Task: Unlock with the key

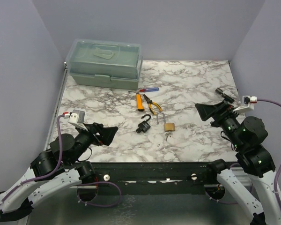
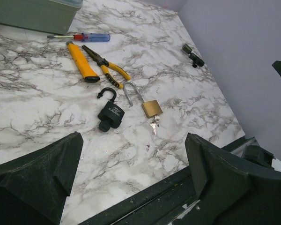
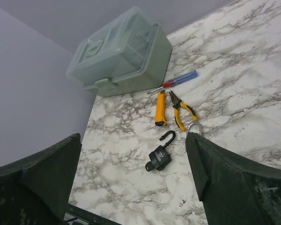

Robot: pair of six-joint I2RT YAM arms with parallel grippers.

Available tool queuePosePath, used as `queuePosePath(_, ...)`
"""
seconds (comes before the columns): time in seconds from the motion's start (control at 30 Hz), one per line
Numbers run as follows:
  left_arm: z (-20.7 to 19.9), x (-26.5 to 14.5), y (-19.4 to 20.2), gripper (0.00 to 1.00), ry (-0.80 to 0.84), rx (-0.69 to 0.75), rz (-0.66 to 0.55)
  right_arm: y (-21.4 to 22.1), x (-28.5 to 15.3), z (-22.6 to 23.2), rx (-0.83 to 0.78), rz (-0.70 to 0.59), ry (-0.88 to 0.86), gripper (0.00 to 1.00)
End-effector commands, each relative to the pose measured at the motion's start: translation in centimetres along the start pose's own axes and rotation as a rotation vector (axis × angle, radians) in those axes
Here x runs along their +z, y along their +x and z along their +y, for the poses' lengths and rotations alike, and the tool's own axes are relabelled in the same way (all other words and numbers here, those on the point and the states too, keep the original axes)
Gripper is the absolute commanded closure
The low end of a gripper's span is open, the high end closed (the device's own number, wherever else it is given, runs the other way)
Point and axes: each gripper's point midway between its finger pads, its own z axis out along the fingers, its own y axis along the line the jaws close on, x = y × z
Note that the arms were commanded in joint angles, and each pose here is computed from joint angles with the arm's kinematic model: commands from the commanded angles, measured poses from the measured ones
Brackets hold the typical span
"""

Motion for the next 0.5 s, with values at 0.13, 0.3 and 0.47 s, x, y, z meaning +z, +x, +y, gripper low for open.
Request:
queuePosePath(0.13,0.2,0.0,-0.5,0.01,-0.001,0.008,-0.036,0.6,-1.2,-3.0,0.106,-0.034,0.139,0.00)
queuePosePath(0.3,0.2,-0.1,-0.7,0.01,0.003,0.006,-0.043,1.0,-1.6,-3.1,0.116,-0.032,0.128,0.00)
queuePosePath(0.47,0.2,-0.2,-0.8,0.01,0.005,0.005,-0.050,2.0,-1.7,-3.2,0.100,-0.003,0.105,0.00)
